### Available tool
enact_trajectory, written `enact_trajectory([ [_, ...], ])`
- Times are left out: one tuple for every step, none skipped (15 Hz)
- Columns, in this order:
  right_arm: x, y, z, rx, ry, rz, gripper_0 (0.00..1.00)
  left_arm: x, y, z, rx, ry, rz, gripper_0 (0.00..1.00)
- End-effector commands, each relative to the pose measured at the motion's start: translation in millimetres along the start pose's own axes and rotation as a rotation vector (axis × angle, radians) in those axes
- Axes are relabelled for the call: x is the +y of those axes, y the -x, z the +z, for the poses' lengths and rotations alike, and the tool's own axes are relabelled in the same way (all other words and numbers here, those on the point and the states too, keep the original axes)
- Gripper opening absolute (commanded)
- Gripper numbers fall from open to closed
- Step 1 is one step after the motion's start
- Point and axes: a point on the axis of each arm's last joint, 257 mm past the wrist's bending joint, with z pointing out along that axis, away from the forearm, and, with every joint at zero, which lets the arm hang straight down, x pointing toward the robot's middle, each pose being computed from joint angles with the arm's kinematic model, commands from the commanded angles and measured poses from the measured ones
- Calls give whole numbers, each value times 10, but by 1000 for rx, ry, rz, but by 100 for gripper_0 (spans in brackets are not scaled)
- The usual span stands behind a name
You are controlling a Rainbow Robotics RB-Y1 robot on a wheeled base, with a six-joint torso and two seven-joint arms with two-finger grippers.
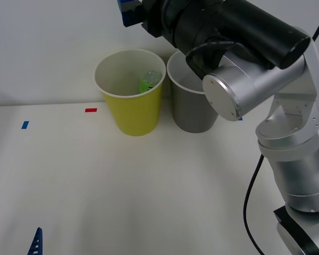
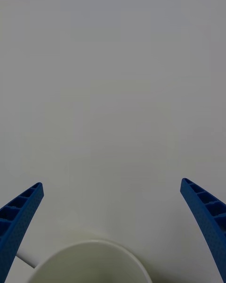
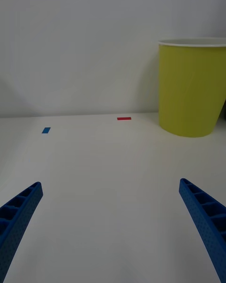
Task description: Put cans in the gray bin and PET bottles in the light green bin.
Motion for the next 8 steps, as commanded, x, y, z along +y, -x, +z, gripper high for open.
enact_trajectory([
  [-290, -3, -570, -23, -44, -71, 100, 0, 0, 0, 0, 0, 0, 100],
  [-360, -8, -753, -24, -57, -91, 100, 0, 0, 0, 0, 0, 0, 100],
  [-490, -20, -1001, -21, -84, -129, 100, 0, 0, 0, 0, 0, 0, 100],
  [-564, -30, -1178, -16, -102, -142, 100, 0, 0, 0, 0, 0, 0, 100],
  [-671, -34, -1376, -10, -125, -147, 100, 0, 0, 0, 0, 0, 0, 100],
  [-722, -26, -1531, -4, -132, -146, 100, 0, 0, 0, 0, 0, 0, 100],
  [-812, -27, -1683, 2, -153, -135, 100, 0, 0, 0, 0, 0, 0, 100],
  [-872, -27, -1776, 4, -172, -130, 100, 0, 0, 0, 0, 0, 0, 100],
])
